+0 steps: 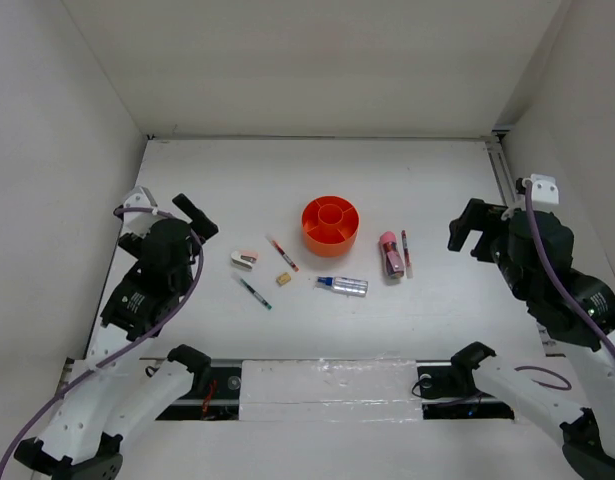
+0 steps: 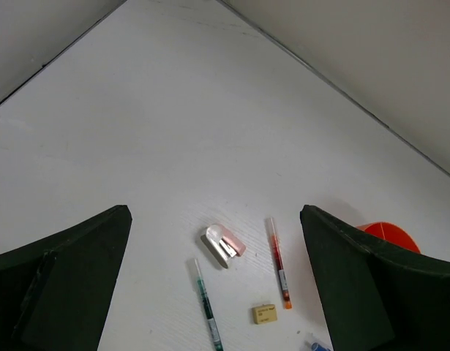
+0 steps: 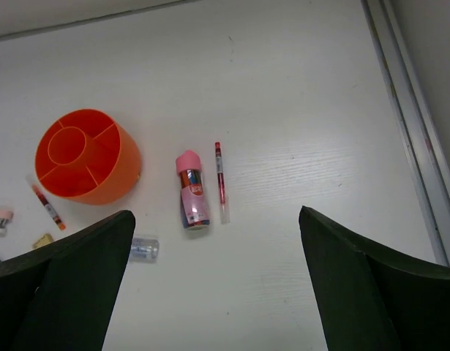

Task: Sort the stationery into containers
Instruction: Pick up the stationery from the center of the board.

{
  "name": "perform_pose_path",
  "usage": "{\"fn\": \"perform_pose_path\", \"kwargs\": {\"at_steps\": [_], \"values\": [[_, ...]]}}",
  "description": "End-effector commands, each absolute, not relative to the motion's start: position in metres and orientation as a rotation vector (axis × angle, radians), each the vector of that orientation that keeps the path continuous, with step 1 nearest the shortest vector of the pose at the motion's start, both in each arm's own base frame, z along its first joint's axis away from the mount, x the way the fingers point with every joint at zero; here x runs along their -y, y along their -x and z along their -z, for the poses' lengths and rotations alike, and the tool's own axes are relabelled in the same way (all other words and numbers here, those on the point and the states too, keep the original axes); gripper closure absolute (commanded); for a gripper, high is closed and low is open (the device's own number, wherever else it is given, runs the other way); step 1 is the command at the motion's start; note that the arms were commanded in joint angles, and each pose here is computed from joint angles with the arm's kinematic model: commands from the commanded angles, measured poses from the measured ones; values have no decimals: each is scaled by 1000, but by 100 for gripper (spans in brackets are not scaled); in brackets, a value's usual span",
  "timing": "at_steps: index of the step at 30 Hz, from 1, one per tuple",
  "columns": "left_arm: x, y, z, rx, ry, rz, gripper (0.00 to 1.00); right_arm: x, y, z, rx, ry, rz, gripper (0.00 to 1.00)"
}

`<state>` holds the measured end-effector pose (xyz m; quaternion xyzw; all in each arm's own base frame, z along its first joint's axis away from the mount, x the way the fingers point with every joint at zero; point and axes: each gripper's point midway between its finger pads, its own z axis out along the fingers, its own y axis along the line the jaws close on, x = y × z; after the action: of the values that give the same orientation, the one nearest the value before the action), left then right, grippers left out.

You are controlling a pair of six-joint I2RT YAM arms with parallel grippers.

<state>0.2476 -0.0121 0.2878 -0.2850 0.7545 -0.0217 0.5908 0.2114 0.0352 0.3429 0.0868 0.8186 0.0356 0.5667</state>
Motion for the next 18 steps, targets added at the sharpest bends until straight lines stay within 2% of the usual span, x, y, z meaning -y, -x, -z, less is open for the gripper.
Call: {"fn": "perform_pose_path", "kwargs": {"at_steps": [1, 7, 18], "values": [[7, -244, -292, -1723, 696, 57, 0, -35, -217, -343, -1927, -212, -63, 0], [12, -248, -289, -1738, 674, 69, 0, -67, -242, -308, -2042, -119, -99, 0], [47, -267, -266, -1892, 498, 118, 0, -128, -285, -191, -2332, -21, -176, 1]]}}
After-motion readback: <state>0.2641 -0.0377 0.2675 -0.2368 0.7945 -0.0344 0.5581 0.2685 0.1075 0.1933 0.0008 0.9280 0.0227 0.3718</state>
